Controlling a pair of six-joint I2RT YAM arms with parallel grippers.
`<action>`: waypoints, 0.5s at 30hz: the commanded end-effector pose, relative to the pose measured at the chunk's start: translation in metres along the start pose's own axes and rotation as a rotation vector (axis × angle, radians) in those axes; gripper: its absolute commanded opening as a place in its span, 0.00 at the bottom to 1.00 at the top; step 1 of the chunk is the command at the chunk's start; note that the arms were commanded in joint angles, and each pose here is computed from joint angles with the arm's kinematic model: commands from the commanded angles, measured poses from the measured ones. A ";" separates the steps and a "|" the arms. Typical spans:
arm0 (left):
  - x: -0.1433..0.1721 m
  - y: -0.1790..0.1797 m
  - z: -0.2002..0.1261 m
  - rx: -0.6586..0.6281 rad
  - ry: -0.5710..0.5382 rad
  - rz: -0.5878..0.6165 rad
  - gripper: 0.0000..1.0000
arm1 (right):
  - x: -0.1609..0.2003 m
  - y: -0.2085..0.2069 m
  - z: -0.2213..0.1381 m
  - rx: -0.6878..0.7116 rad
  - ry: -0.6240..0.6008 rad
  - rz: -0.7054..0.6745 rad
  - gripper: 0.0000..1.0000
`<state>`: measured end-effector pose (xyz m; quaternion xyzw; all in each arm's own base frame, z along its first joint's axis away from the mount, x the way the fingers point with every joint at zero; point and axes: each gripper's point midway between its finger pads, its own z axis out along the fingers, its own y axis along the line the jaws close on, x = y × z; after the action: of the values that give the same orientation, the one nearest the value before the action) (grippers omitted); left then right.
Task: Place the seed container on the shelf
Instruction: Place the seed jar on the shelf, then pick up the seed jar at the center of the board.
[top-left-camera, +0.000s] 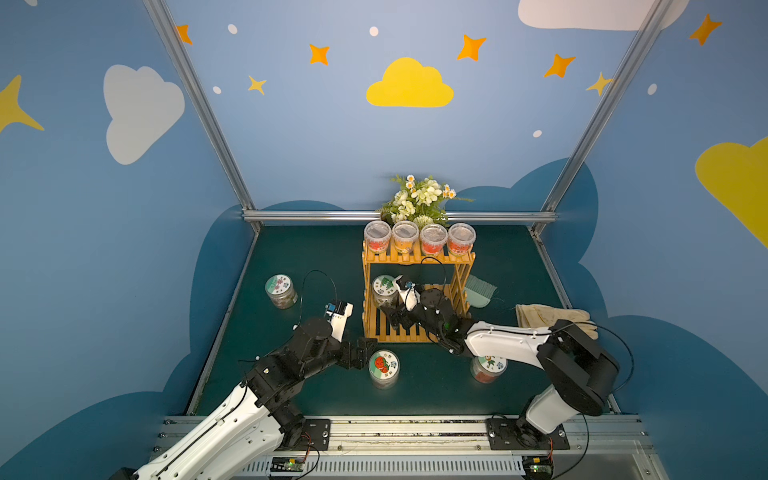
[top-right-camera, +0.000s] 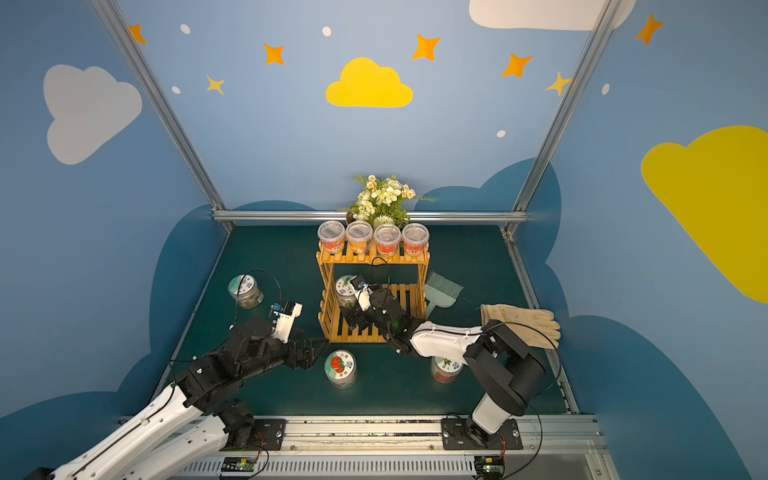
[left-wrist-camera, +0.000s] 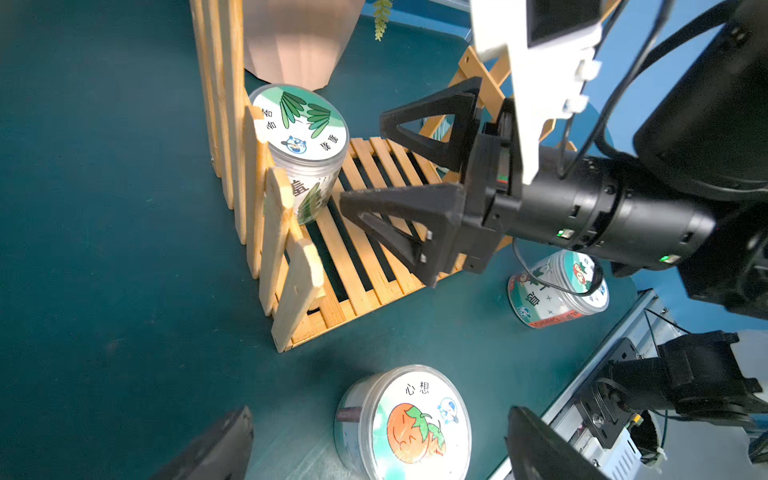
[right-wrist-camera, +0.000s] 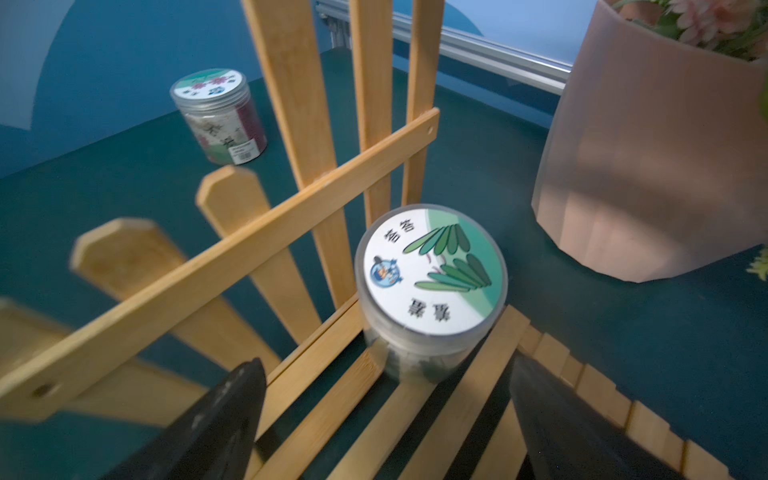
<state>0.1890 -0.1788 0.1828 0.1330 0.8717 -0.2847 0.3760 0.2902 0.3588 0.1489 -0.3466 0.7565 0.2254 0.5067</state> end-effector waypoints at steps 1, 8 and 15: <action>-0.003 -0.012 -0.006 0.059 0.008 0.039 0.99 | 0.011 0.014 -0.027 -0.073 0.096 -0.017 0.98; 0.026 -0.024 0.006 0.145 0.130 0.016 0.94 | 0.035 0.031 -0.075 -0.127 0.139 -0.023 0.96; 0.064 -0.037 0.022 0.070 0.208 0.240 1.00 | 0.055 0.038 -0.110 -0.152 0.164 -0.003 0.96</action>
<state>0.1422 -0.2211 0.1493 0.2480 0.8741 -0.3004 0.2901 0.1925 0.3000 0.1424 -0.4048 0.7686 0.2452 0.4305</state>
